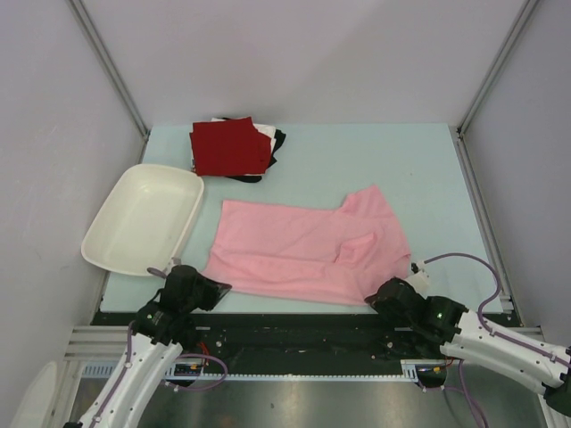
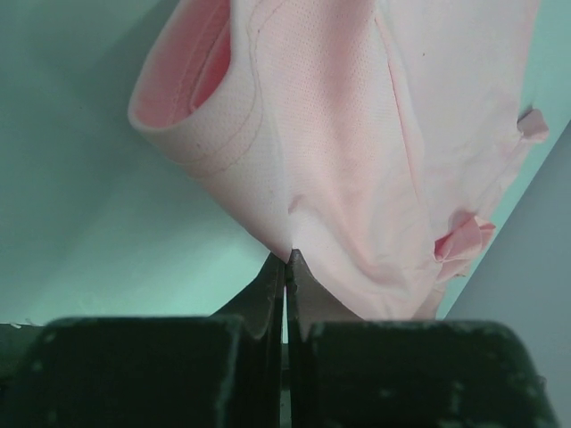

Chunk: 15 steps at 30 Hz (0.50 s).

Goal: Fold and stack the t-shirts

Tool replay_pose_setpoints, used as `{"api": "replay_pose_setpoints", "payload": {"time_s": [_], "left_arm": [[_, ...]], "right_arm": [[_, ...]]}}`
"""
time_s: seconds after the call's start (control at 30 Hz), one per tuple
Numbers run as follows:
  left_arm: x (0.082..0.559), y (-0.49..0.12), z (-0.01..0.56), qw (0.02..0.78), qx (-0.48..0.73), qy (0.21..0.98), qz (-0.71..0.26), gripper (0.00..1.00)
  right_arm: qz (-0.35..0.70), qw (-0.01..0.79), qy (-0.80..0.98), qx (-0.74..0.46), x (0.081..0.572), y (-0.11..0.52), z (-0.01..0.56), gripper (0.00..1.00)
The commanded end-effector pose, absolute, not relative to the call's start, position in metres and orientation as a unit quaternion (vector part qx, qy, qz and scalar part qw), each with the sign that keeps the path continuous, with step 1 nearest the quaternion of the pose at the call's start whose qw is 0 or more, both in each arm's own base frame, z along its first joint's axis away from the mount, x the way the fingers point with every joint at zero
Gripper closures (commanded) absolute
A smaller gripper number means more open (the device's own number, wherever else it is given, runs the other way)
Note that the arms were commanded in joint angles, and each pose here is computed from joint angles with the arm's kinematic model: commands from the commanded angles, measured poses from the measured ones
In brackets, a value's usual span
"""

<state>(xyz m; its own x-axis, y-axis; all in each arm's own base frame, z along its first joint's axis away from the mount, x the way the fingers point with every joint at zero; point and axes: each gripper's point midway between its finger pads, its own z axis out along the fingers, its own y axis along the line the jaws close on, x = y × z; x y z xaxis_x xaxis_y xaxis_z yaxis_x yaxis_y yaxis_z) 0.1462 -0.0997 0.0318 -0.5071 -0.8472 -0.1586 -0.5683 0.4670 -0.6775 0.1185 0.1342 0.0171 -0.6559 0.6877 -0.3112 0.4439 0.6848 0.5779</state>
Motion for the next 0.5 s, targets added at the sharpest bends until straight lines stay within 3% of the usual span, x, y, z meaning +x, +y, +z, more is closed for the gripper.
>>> {"api": "replay_pose_setpoints", "payload": {"time_s": [0.0,0.47], "left_arm": [[0.111,-0.096,0.003,0.176,-0.436,0.85,-0.237,1.0],[0.098,-0.11,0.004,0.15,-0.401,0.866,-0.257,1.0]], "right_arm": [[0.206,0.283,0.87,0.349,0.122,0.121,0.02,1.0],[0.186,0.291,0.87,0.352,0.126,0.121,0.019,1.0]]}}
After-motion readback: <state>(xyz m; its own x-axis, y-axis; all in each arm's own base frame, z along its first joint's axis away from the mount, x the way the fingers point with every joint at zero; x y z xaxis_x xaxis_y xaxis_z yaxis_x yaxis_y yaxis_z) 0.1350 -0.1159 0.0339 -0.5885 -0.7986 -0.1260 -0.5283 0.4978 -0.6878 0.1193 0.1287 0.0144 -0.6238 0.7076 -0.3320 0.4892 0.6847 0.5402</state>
